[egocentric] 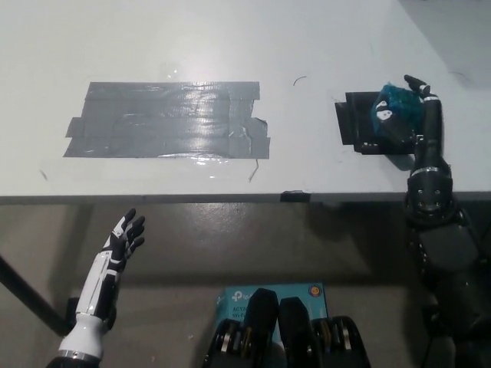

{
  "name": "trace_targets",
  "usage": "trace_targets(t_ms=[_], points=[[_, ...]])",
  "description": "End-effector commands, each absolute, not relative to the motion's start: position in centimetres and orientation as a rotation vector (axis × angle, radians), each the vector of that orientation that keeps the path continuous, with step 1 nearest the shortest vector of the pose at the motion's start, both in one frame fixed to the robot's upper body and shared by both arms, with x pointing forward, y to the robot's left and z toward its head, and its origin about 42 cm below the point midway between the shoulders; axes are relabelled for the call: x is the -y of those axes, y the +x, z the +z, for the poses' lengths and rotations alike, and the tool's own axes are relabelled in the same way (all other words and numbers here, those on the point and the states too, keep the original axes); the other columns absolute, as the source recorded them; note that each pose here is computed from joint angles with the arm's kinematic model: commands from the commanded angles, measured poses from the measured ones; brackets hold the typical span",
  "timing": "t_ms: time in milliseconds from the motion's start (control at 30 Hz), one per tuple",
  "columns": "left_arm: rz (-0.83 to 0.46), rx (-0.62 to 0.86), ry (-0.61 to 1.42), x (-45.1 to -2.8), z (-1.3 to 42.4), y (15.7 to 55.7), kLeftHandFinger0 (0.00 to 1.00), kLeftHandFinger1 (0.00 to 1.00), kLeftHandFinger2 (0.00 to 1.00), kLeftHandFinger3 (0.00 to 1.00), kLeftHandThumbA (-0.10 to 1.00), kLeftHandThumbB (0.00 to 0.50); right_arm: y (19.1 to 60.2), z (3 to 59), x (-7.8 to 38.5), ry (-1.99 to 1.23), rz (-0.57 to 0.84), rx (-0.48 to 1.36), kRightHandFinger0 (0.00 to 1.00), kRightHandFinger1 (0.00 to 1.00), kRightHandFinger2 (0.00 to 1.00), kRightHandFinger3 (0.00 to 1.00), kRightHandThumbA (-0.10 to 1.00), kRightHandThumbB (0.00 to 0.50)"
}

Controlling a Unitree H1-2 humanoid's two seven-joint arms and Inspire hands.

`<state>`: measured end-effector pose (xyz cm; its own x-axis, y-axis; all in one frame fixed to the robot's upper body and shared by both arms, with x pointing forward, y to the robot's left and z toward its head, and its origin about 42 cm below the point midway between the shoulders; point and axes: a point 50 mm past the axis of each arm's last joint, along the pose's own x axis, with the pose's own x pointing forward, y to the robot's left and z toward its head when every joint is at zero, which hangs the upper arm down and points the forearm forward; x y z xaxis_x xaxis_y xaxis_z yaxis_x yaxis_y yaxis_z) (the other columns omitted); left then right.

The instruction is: A rubick's cube is kept in the black marked spot on the table and the robot uses its right arm to pick it up and hands it to a person

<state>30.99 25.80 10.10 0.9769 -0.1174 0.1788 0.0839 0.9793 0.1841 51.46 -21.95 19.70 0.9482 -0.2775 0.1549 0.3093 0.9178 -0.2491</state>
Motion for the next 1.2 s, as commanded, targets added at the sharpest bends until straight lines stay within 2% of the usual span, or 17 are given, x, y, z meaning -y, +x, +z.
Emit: trace_targets(t_ms=[0, 67, 133, 300, 600, 700, 800, 933, 1133, 1167], points=[[-0.111, 0.250, 0.184, -26.3, 11.5, 31.8, 1.00, 1.00, 1.00, 1.00, 1.00, 0.206, 49.0, 31.8, 21.0, -0.196, -0.364, 0.465, 0.00, 0.20, 0.63, 0.85, -0.10, 0.179], [-0.111, 0.248, 0.190, -26.3, 11.6, 31.8, 1.00, 1.00, 1.00, 1.00, 1.00, 0.207, 47.2, 34.3, 20.7, -0.167, -0.362, 0.580, 0.00, 0.28, 0.75, 0.86, -0.10, 0.172], [-0.113, 0.246, 0.189, -26.3, 11.6, 31.8, 1.00, 1.00, 1.00, 1.00, 1.00, 0.206, 45.6, 36.2, 20.5, -0.147, -0.353, 0.646, 0.00, 0.35, 0.82, 0.88, -0.10, 0.166], [-0.109, 0.240, 0.188, -26.3, 11.5, 31.7, 1.00, 1.00, 1.00, 1.00, 1.00, 0.209, 44.0, 38.3, 19.6, -0.162, -0.352, 0.721, 0.02, 0.42, 0.85, 0.88, -0.10, 0.168], [-0.108, 0.251, 0.193, -26.3, 11.6, 31.8, 1.00, 1.00, 1.00, 1.00, 1.00, 0.200, 45.1, 38.6, 17.8, -0.192, -0.286, 0.723, 0.00, 0.39, 0.82, 0.92, -0.10, 0.166], [-0.112, 0.249, 0.198, -26.1, 11.6, 31.9, 1.00, 1.00, 1.00, 1.00, 1.00, 0.195, 45.7, 38.4, 16.8, -0.222, -0.255, 0.712, 0.00, 0.26, 0.71, 0.88, -0.10, 0.170], [-0.110, 0.250, 0.204, -26.1, 11.7, 32.0, 1.00, 1.00, 1.00, 1.00, 1.00, 0.197, 46.3, 38.1, 15.8, -0.231, -0.222, 0.696, 0.00, 0.20, 0.68, 0.87, -0.10, 0.166], [-0.114, 0.253, 0.204, -26.1, 11.6, 32.0, 1.00, 1.00, 1.00, 1.00, 1.00, 0.190, 47.4, 37.9, 14.6, -0.268, -0.186, 0.684, 0.00, 0.30, 0.83, 0.94, -0.10, 0.175], [-0.114, 0.251, 0.203, -26.1, 11.6, 31.9, 1.00, 1.00, 1.00, 1.00, 1.00, 0.178, 50.0, 37.7, 12.9, -0.358, -0.148, 0.670, 0.00, 0.34, 0.84, 0.96, -0.10, 0.175], [-0.113, 0.253, 0.207, -26.1, 11.7, 31.9, 1.00, 1.00, 1.00, 1.00, 1.00, 0.181, 50.5, 37.6, 12.6, -0.369, -0.139, 0.654, 0.00, 0.38, 0.85, 0.97, -0.10, 0.176]])
